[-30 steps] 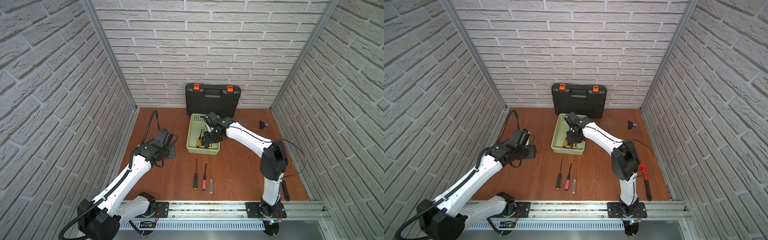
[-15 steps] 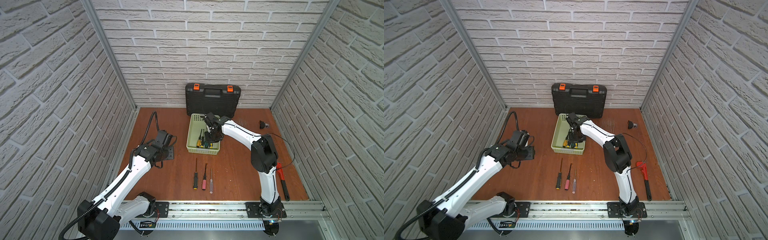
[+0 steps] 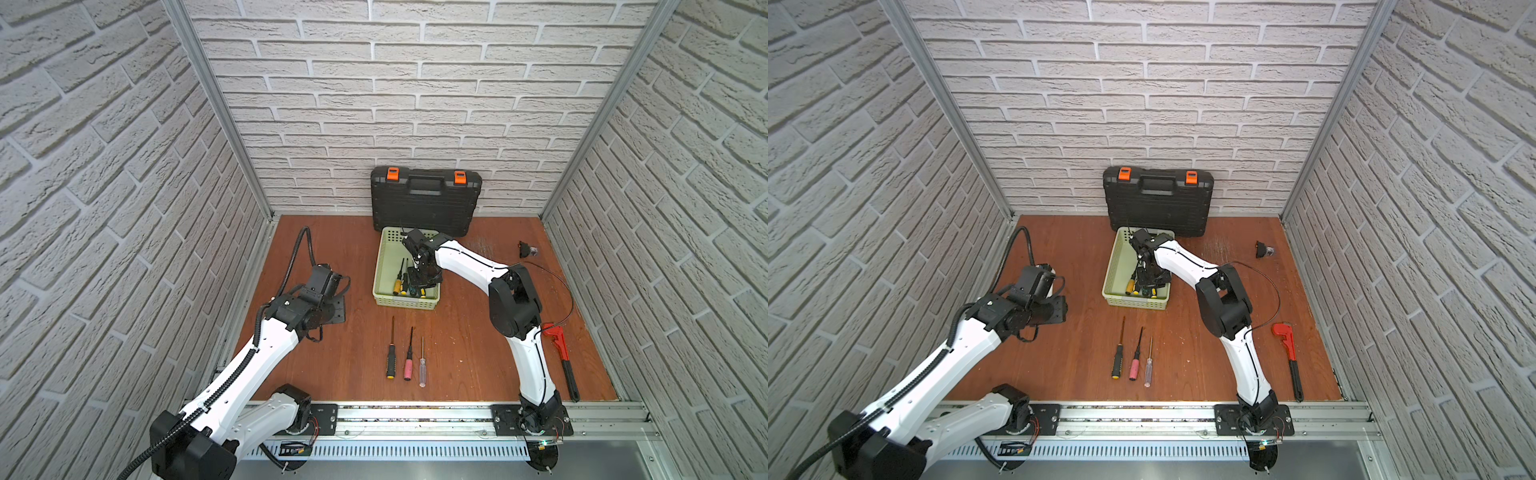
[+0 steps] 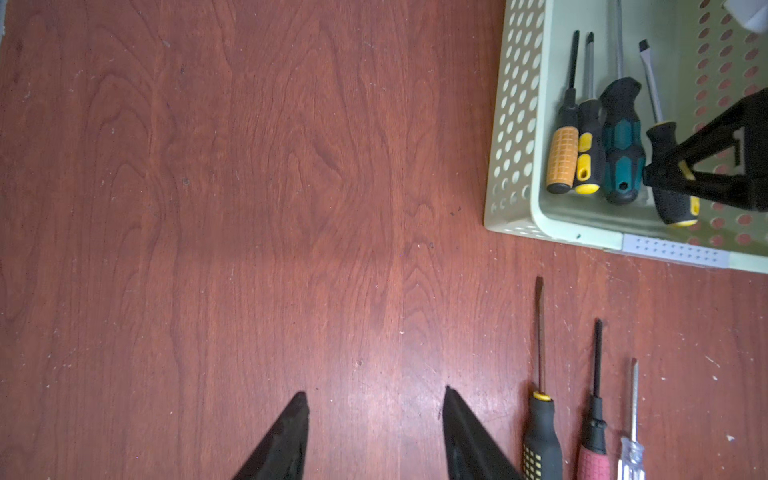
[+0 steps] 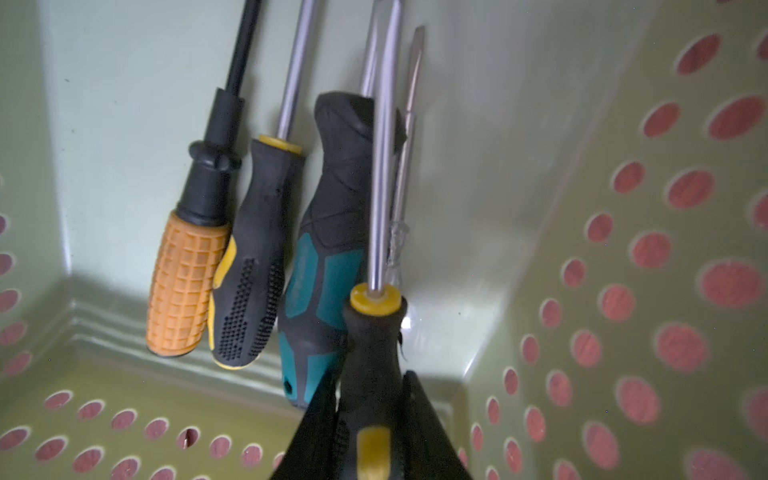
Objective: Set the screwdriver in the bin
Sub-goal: 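Lower the yellow-black screwdriver into the basket and open the right gripper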
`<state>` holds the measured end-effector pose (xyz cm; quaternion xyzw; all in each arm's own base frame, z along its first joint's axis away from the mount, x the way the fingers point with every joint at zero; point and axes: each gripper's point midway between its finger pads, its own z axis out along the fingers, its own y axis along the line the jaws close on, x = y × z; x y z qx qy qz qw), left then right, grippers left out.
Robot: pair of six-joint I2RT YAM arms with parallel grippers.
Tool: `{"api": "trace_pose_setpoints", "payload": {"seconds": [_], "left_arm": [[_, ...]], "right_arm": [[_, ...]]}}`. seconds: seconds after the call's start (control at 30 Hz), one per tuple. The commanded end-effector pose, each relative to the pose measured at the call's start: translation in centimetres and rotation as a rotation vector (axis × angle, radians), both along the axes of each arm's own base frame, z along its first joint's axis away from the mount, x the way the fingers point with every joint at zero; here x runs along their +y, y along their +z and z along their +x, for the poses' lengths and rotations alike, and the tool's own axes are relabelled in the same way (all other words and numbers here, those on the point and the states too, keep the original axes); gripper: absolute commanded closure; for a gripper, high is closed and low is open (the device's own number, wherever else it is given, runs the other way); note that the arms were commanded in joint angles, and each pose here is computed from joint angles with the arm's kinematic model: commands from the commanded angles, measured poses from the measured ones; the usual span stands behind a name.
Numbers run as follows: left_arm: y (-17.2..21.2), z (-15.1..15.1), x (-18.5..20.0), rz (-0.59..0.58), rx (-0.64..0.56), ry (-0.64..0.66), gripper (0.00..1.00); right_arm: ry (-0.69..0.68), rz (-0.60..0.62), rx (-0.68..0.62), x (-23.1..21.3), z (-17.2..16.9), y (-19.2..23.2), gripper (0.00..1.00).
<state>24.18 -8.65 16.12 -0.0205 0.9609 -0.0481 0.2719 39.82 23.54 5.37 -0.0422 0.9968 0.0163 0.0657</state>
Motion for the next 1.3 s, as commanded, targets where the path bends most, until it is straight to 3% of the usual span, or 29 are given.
{"api": "trace_pose_setpoints", "payload": {"seconds": [0.0, 0.27, 0.73, 0.87, 1.07, 1.27], "left_arm": [[0.7, 0.5, 0.0, -0.020, -0.053, -0.001, 0.47], [1.3, 0.2, 0.0, -0.040, -0.069, -0.011, 0.46], [1.4, 0.1, -0.3, -0.035, -0.033, -0.032, 0.45], [0.6, -0.5, -2.0, -0.092, 0.057, -0.089, 0.45], [-1.1, -2.9, -7.2, -0.289, 0.219, -0.239, 0.50], [-3.5, -5.2, -10.8, -0.250, 0.298, -0.317, 0.52]], "right_arm": [[-0.014, -0.031, 0.008, -0.4, 0.2, 0.1, 0.86], [-0.025, -0.034, 0.014, -0.4, 0.4, 0.1, 0.71], [0.002, -0.031, 0.006, 0.0, 0.8, 0.8, 0.65], [0.012, 0.023, -0.034, 0.8, 1.2, 3.1, 0.65], [0.066, 0.149, -0.157, 2.3, 1.0, 9.3, 0.65], [0.144, 0.219, -0.314, 3.1, -1.6, 14.5, 0.65]]}}
